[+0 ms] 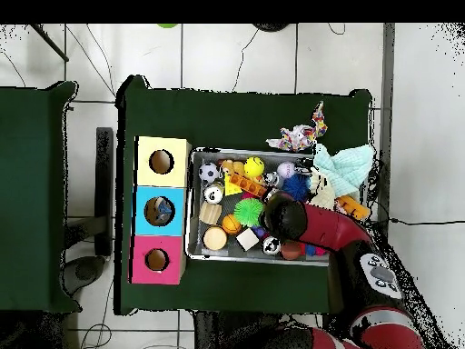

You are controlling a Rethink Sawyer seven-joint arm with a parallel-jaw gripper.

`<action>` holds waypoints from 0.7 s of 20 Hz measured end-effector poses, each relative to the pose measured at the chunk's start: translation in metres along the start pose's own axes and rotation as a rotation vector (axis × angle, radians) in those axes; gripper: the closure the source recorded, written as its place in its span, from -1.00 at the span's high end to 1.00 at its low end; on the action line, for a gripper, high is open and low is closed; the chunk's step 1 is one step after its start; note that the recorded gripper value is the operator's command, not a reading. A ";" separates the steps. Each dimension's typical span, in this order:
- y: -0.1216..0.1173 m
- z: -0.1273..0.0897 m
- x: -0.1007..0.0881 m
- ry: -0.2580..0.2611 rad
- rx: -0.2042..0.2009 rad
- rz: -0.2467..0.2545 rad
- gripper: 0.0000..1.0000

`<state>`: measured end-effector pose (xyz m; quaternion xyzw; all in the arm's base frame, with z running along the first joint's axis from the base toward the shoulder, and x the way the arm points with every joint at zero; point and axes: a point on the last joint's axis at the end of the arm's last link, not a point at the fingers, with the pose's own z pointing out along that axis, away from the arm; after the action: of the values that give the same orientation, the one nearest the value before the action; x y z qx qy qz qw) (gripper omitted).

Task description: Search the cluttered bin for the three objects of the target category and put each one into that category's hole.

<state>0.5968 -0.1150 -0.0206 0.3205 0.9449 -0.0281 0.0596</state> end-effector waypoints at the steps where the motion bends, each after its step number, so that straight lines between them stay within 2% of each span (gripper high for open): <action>1: 0.000 0.000 0.000 0.000 0.000 0.000 1.00; 14: -0.007 0.003 -0.003 0.010 -0.012 0.022 1.00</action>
<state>0.5958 -0.1226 -0.0235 0.3307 0.9418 -0.0202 0.0572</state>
